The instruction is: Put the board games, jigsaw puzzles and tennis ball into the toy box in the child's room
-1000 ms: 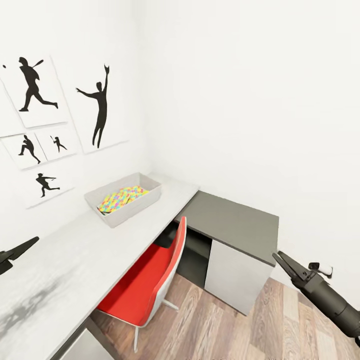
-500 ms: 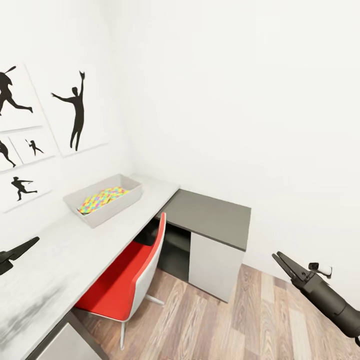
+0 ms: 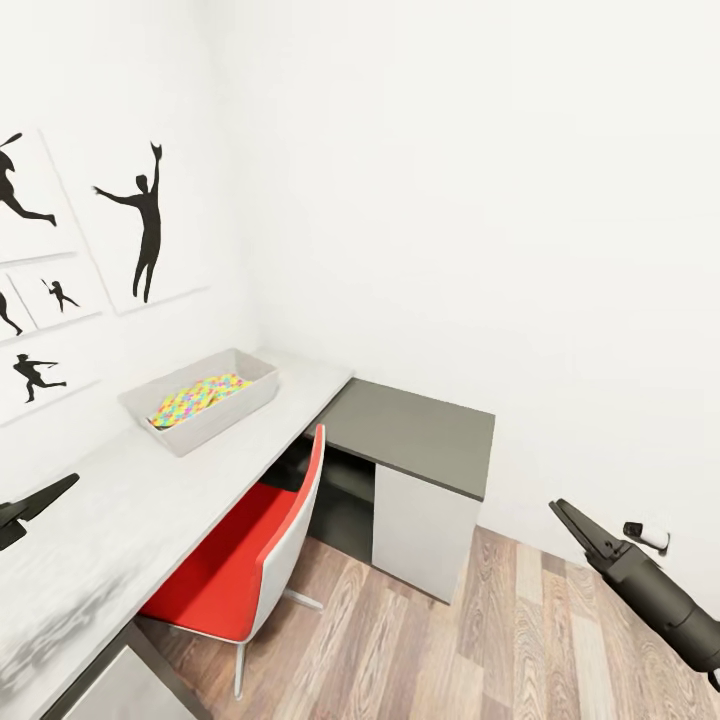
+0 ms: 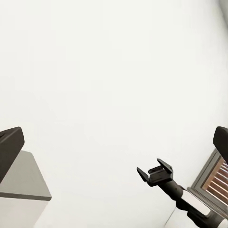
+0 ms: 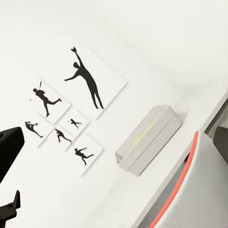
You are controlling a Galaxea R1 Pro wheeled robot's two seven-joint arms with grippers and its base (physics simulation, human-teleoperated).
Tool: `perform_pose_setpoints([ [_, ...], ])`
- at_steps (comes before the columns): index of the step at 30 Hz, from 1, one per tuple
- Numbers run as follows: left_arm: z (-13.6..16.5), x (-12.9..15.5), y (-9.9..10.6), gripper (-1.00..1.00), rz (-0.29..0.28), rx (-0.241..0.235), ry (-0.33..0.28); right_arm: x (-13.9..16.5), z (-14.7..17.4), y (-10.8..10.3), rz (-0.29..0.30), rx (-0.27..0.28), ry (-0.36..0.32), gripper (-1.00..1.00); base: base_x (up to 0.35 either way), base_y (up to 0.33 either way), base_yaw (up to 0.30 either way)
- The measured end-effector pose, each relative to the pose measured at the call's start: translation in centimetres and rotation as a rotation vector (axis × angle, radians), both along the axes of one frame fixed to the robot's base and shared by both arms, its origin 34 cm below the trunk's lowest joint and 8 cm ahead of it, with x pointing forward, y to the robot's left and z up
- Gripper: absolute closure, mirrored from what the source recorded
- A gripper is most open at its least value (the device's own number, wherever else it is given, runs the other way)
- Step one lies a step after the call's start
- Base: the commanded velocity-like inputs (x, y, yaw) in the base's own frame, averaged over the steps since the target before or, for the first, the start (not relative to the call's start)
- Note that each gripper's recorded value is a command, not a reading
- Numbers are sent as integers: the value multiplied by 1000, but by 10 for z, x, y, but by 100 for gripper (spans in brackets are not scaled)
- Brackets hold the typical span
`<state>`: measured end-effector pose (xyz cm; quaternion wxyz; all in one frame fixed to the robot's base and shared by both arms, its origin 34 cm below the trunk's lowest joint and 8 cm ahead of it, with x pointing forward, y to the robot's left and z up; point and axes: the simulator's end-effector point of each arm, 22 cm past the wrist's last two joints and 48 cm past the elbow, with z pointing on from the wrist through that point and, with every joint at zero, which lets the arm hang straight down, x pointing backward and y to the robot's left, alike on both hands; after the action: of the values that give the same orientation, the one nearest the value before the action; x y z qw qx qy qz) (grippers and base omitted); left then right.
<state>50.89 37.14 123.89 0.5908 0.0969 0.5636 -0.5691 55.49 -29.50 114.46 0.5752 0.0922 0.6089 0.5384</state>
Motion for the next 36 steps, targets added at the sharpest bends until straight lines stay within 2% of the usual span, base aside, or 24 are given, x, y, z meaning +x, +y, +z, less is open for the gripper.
perform_pose_setpoints([
  [19, 0, 0, 0, -100, 0, -2, -1, 0, 0, 0, -1, -1, -1, -100, 0, 0, -5],
  [36, 7, -4, 0, -100, 3, 3, -26, -2, 2, -3, -4, 10, -5, -100, -56, 0, -194],
])
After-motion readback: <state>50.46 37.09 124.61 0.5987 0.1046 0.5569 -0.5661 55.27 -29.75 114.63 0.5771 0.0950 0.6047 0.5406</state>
